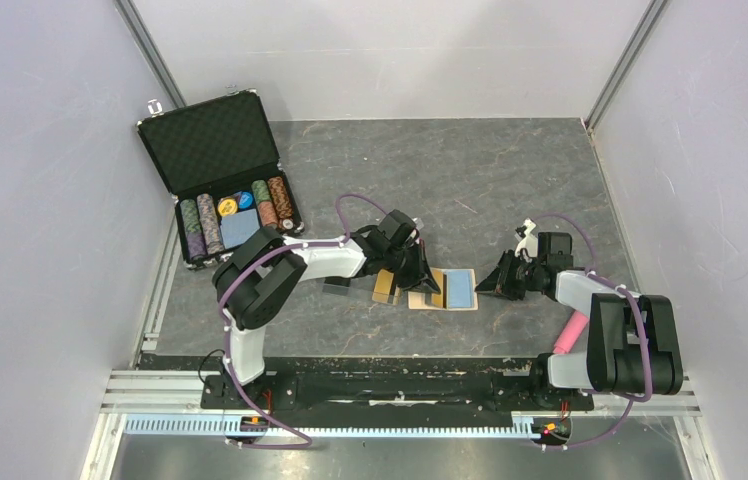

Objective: Put the credit cards into the card holder
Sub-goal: Insert the credit card into the card holder.

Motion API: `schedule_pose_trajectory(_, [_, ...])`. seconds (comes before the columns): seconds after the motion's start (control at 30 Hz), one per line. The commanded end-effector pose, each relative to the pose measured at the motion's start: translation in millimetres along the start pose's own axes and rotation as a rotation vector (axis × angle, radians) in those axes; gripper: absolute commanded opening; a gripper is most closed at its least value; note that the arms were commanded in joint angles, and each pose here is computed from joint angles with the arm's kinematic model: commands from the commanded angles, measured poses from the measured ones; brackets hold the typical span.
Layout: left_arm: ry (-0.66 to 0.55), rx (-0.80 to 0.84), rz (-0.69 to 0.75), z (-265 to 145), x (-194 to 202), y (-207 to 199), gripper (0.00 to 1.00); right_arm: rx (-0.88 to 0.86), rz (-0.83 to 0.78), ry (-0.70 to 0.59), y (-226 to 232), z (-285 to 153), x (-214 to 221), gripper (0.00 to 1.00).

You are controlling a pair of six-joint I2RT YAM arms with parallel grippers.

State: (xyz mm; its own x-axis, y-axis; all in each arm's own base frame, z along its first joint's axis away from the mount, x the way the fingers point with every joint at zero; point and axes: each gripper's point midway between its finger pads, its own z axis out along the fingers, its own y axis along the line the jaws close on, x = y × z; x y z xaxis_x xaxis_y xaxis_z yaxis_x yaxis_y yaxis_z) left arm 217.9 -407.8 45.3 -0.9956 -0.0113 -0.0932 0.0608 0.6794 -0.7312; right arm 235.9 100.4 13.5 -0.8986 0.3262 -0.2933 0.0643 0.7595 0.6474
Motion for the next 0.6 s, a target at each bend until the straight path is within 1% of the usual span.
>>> schedule_pose_trajectory(0.0, [-0.035, 0.059, 0.040, 5, -14, -18, 0.02, 0.061, 0.029, 0.054, -17, 2, 23, 0.00])
schedule_pose_trajectory(0.3, [-0.065, 0.048, 0.057, 11, -23, -12, 0.02, 0.057, 0.029, 0.062, -17, 3, 25, 0.00])
schedule_pose_trajectory(0.57, [-0.110, -0.010, 0.064, 3, -30, -2, 0.02, 0.058, 0.029, 0.061, -18, 3, 25, 0.00])
